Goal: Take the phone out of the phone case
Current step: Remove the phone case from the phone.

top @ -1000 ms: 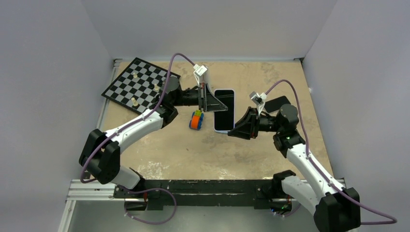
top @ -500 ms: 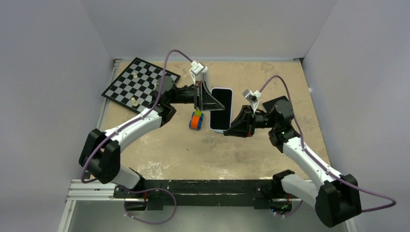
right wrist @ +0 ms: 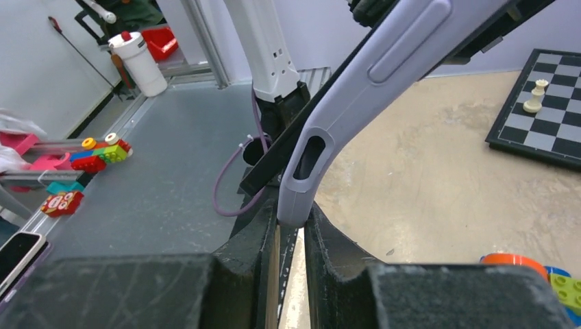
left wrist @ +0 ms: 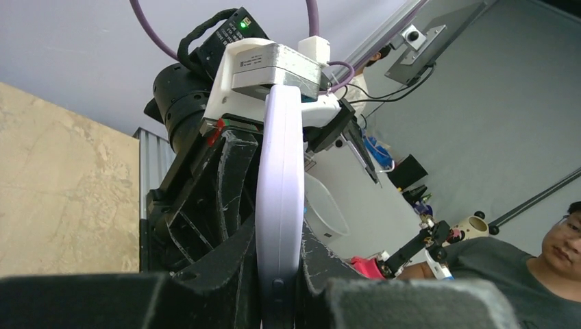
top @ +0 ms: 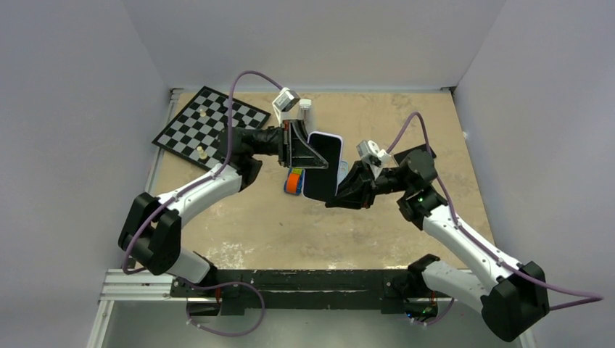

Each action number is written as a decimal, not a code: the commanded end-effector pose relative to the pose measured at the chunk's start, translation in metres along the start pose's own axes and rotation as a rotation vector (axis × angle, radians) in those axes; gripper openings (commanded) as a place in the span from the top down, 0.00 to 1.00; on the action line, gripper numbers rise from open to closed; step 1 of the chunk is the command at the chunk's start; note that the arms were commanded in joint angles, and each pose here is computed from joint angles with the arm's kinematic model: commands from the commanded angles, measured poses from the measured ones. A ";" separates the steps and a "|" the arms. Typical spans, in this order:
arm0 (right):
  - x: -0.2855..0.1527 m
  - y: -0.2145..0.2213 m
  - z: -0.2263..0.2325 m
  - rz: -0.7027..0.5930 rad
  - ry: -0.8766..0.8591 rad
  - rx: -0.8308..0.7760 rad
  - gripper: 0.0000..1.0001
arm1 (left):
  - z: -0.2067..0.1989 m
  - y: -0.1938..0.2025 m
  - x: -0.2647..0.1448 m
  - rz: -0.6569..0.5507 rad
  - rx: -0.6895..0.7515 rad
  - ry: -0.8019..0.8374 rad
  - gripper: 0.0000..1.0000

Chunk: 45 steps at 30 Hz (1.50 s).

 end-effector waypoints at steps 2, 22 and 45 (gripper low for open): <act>0.001 -0.034 -0.046 -0.064 0.274 -0.113 1.00 | -0.056 0.006 0.009 0.046 -0.025 0.092 1.00; -0.016 -0.007 -0.056 -0.162 0.705 0.210 0.80 | -0.003 -0.015 -0.002 -0.398 0.128 -0.250 1.00; -0.021 -0.041 0.004 -0.608 0.408 0.229 0.14 | -0.018 -0.071 -0.003 -0.790 0.227 -0.157 1.00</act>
Point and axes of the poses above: each gripper's point midway between its finger pads, its own x axis out along the fingers, its own z axis along the line the jaws close on, y = z × x, the point moved 4 cm from there along -x, back along the fingers, and after that the axes turned 8 degrees about x, right-handed, at the moved point
